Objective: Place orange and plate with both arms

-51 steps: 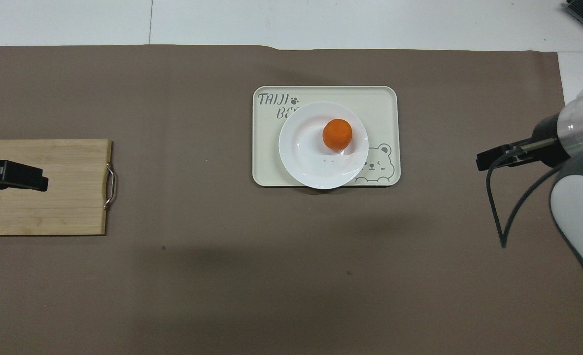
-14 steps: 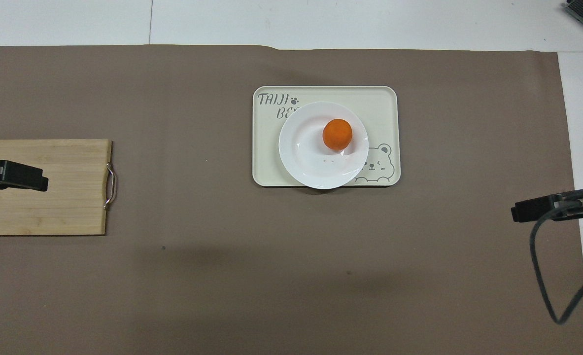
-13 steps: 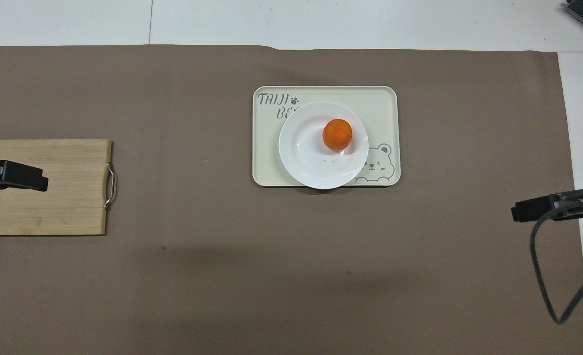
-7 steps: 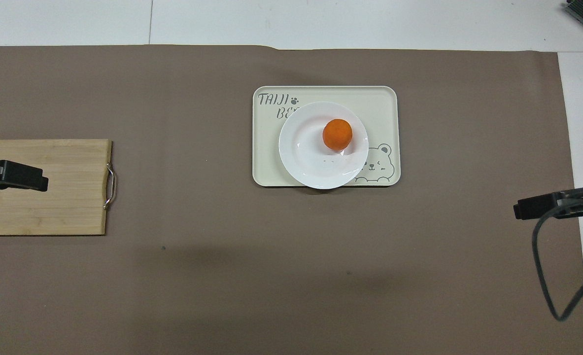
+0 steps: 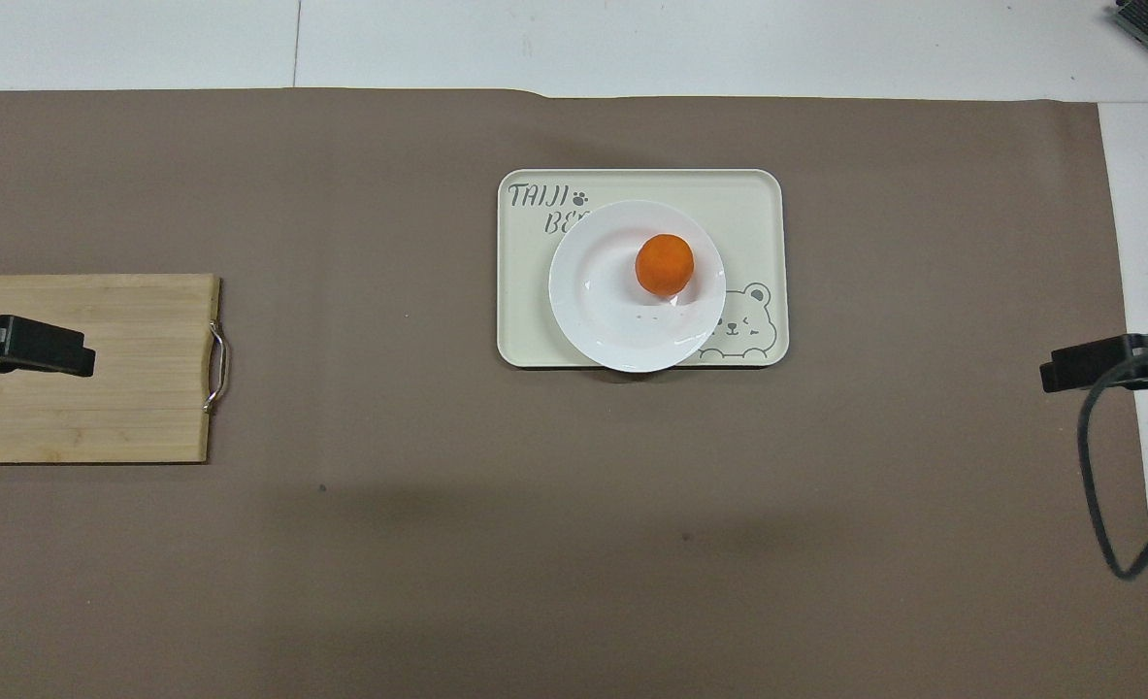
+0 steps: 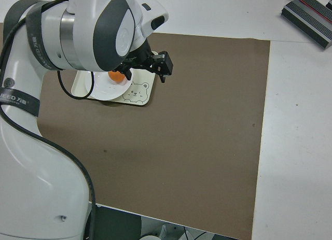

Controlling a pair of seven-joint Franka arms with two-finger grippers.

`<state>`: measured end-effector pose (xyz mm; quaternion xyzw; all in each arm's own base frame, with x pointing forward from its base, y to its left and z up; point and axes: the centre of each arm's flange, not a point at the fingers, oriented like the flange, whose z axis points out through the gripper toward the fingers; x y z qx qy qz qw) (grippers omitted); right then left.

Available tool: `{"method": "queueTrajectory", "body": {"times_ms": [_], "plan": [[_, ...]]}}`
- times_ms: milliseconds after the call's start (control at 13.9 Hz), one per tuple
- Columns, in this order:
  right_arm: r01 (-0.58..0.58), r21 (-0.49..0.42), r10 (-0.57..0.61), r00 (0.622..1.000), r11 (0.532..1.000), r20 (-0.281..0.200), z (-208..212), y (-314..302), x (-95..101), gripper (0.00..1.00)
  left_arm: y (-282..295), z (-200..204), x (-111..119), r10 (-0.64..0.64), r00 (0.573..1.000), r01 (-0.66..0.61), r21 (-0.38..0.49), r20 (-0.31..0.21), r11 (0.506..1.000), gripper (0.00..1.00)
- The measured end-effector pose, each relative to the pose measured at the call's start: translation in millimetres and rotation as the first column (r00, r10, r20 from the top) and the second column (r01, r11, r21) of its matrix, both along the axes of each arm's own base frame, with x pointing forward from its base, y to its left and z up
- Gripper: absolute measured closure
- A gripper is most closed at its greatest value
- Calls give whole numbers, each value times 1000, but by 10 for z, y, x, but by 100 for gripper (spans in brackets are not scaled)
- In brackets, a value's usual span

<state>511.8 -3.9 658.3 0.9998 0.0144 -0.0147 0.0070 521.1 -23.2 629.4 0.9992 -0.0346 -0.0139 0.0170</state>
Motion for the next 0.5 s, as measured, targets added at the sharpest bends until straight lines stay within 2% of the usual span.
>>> {"method": "queueTrajectory", "body": {"times_ms": [144, 502], "plan": [[1, -28, -1, 1000, 1000, 8, 37, -26, 0, 0, 0, 0, 0, 0, 1000, 0, 0, 0, 1000, 0], [1, -28, -1, 1000, 1000, 12, 70, -26, -5, 0, 0, 0, 0, 0, 1000, 0, 0, 0, 1000, 0]]}}
